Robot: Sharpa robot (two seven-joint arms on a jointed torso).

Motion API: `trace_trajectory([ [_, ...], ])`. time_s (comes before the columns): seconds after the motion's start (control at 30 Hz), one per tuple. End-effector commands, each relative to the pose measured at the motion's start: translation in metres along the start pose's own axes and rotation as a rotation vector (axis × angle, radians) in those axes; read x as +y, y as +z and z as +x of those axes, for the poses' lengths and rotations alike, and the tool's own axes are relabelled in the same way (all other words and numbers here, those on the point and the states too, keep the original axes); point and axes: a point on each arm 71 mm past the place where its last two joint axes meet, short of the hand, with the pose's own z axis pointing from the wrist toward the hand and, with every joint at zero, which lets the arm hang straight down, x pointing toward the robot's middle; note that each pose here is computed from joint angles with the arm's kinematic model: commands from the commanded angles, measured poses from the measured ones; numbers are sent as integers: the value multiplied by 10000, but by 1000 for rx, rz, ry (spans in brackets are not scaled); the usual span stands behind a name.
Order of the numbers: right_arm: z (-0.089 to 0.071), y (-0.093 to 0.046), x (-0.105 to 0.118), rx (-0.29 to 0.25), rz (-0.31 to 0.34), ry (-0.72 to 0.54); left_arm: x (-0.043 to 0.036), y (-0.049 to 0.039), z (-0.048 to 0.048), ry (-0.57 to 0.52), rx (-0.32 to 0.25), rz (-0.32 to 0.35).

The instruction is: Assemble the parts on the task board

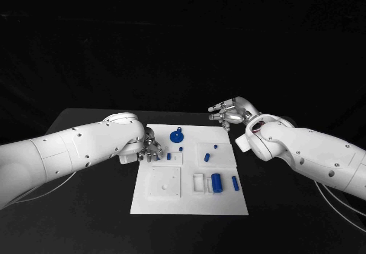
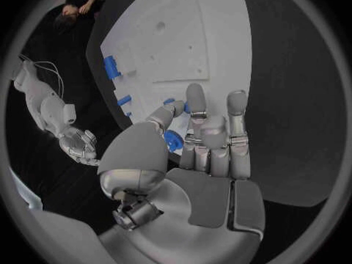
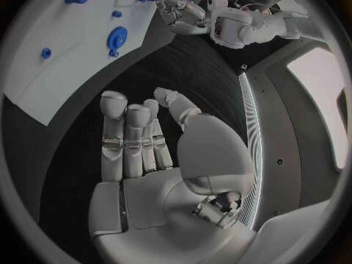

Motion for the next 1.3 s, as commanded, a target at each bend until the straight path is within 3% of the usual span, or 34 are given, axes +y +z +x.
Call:
trace_trajectory([
  [0.03, 15, 0, 11, 11, -9, -1, -52, 13, 57, 1, 38, 15],
  [1.3, 23, 0, 0, 15, -6, -1, -25, 53, -48, -41, -21, 1],
])
